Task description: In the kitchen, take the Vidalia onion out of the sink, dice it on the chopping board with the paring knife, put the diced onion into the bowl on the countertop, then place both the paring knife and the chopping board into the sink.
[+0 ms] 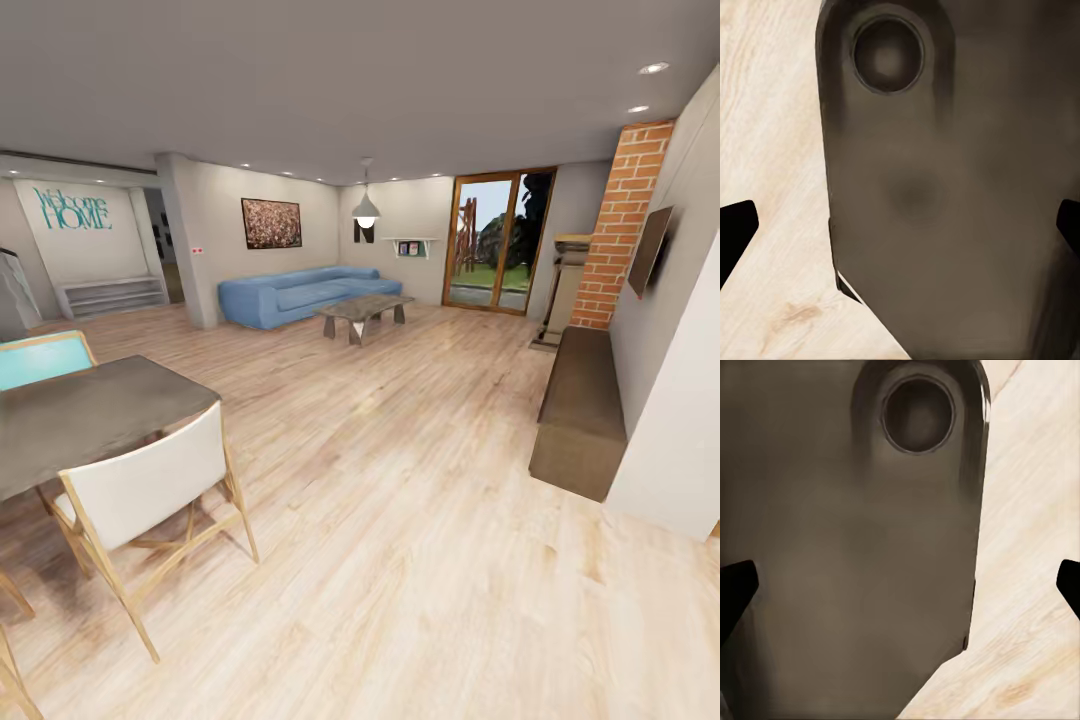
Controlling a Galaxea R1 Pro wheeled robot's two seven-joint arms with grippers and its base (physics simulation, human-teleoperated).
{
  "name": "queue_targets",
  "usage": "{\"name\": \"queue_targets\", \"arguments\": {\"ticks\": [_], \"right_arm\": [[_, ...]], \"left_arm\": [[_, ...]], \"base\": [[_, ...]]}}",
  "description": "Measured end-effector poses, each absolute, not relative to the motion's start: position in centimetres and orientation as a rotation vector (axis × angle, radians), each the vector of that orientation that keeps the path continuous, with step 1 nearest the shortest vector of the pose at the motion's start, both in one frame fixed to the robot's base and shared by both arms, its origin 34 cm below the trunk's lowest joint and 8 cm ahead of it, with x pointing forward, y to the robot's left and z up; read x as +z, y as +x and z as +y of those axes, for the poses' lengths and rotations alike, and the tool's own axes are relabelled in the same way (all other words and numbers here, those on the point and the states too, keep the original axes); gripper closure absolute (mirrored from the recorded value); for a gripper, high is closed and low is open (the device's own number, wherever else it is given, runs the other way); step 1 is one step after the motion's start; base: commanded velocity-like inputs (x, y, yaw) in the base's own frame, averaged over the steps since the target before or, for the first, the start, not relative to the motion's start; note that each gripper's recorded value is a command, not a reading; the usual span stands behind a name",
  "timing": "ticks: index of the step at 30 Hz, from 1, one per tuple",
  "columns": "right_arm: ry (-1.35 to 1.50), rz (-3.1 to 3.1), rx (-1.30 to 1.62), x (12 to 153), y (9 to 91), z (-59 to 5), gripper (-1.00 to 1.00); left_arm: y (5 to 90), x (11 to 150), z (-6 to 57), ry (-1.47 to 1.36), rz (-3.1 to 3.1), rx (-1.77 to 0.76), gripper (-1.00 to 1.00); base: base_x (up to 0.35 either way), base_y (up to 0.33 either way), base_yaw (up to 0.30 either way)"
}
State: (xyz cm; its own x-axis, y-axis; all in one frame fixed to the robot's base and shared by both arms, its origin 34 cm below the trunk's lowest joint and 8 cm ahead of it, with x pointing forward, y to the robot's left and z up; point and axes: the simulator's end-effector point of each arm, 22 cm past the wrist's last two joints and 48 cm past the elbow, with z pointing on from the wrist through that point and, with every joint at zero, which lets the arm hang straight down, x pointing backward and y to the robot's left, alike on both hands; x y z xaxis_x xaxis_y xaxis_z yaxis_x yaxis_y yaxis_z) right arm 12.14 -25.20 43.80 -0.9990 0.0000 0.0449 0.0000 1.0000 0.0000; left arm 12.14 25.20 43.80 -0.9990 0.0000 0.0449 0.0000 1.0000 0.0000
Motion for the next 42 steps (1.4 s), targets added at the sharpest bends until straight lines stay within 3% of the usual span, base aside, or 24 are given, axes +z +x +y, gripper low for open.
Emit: {"name": "queue_targets", "arguments": {"ticks": [28, 42], "right_arm": [[-0.004, -3.155, -0.054, 43.8, 15.5, -22.5, -1.0], [-0.014, -3.299, -0.063, 44.1, 19.5, -22.3, -1.0]], "left_arm": [[12.4, 43.8, 25.4, 0.002, -3.104, -0.004, -1.0], [22.9, 44.6, 24.6, 0.01, -3.325, 0.017, -1.0]], "base": [[0.0, 0.0, 0.0], [0.0, 0.0, 0.0]]}}
